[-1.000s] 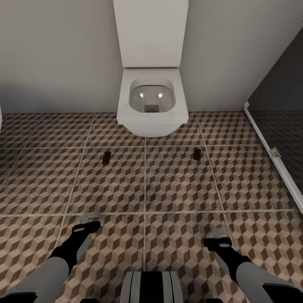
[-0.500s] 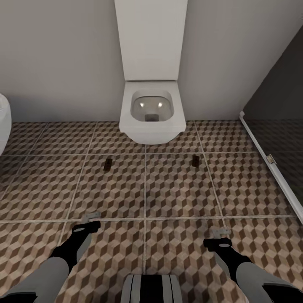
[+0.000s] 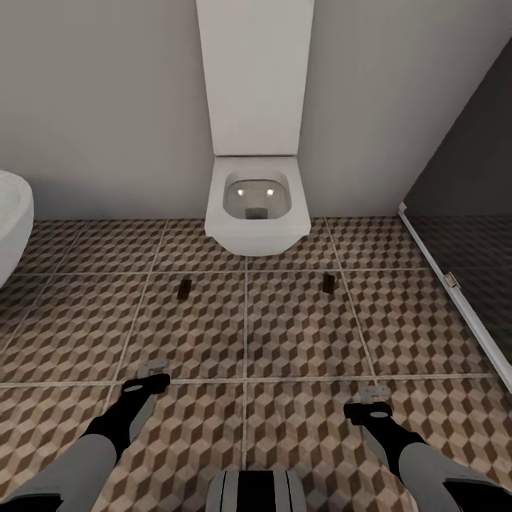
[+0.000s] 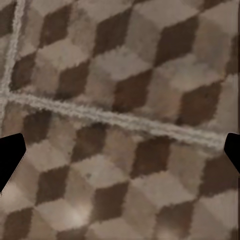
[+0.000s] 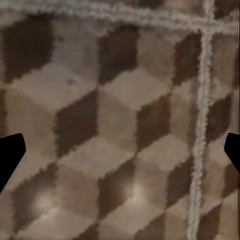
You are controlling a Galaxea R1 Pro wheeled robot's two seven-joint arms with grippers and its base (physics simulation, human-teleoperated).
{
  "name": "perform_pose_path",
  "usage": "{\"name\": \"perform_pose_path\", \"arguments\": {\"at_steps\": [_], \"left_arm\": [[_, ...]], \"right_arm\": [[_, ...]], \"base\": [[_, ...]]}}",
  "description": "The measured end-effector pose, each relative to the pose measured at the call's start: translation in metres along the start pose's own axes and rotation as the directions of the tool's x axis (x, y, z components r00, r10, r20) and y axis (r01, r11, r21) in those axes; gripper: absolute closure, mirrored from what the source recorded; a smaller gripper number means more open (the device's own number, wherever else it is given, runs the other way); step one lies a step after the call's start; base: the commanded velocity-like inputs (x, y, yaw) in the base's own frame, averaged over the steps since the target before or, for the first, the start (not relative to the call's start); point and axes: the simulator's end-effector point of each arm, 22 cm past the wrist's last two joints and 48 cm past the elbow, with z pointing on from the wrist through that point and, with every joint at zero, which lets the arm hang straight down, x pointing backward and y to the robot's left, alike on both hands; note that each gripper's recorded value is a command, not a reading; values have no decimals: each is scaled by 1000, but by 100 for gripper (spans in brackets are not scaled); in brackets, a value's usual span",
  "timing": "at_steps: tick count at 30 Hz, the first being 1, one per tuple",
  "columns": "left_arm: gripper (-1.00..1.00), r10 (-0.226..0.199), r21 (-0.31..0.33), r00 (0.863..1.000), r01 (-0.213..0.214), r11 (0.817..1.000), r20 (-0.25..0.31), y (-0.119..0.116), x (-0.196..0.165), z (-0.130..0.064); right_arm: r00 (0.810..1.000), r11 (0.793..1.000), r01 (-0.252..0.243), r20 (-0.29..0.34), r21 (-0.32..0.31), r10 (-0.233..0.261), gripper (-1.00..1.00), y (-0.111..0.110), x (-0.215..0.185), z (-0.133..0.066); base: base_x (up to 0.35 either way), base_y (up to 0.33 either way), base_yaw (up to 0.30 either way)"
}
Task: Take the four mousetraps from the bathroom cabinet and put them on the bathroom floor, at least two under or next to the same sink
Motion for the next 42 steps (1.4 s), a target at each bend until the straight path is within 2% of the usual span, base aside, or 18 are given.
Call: {"name": "perform_pose_path", "arguments": {"at_steps": [22,42], "left_arm": [[-100,-26,13,996,25,1000,84,3,-48,-30],[-100,-48,24,988,44,999,149,7,-84,-60]], "right_arm": [[996,1000,-22,86,9,21,-100,-12,-45,-28],[983,999,-34,182,15,31,-100,-23,-87,-58]], "base": [[0,0,0],[0,0,0]]}}
